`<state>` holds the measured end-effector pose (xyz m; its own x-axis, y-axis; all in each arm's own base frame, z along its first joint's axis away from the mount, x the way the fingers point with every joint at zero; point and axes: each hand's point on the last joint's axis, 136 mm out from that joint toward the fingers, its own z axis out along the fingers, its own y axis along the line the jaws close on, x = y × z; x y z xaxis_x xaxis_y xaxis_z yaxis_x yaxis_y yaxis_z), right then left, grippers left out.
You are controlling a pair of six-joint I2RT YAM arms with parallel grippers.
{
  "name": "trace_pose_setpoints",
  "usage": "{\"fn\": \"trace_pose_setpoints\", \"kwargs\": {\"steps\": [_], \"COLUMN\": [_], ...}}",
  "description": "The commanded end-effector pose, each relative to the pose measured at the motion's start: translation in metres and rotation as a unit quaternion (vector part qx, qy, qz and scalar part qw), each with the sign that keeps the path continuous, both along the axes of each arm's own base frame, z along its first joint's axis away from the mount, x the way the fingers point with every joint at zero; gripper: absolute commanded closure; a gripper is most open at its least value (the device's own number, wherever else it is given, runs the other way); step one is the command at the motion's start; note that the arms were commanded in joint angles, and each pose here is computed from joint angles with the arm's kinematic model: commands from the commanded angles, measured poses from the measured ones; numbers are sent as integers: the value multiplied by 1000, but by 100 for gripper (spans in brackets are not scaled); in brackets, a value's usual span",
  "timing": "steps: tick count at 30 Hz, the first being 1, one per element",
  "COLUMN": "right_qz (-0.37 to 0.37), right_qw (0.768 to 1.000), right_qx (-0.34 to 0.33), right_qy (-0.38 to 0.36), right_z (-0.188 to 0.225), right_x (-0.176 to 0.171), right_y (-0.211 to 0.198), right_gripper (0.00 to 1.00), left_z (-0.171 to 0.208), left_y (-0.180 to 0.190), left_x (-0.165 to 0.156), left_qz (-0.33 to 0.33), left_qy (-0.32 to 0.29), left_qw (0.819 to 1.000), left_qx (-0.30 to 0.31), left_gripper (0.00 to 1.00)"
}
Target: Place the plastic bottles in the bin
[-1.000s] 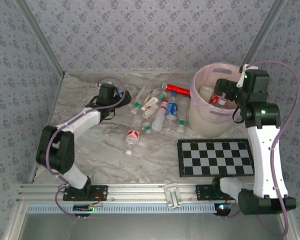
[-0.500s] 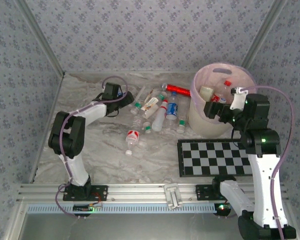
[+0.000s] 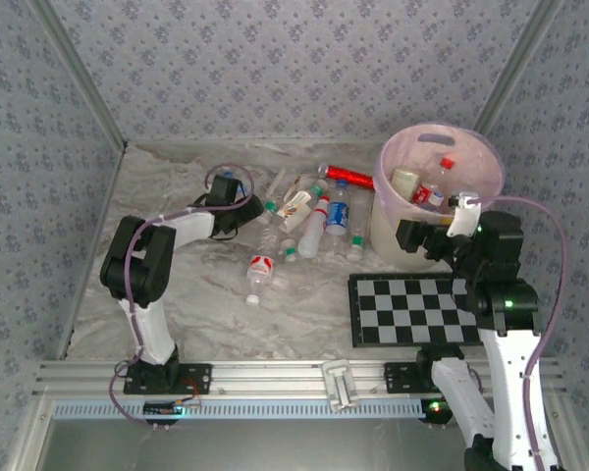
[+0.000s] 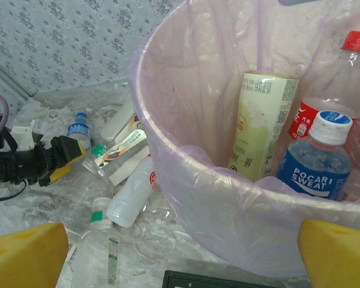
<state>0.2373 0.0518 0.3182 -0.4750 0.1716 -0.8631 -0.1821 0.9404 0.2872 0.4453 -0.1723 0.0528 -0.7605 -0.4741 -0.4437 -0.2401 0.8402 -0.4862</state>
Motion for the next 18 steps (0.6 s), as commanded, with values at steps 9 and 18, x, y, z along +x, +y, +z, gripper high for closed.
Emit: {"fn": "trace_pose_setpoints", "kwargs": {"steps": [9, 18], "right_qz": [-15, -1], "right_qw": [1000, 1000], "right_qx": [-6, 3], "right_qy": [-19, -15], "right_z": [15, 22], "right_x": [-4, -6], "right_y": [-5, 1], "right_gripper": [0, 0], "left_z": [69, 48], "left_y": [15, 14], "left_x": [5, 34], "left_qz": [3, 17], "left_qy": [-74, -55], "left_qw": [996, 998], "left_qx": [40, 16], "left_gripper": [34, 7]}}
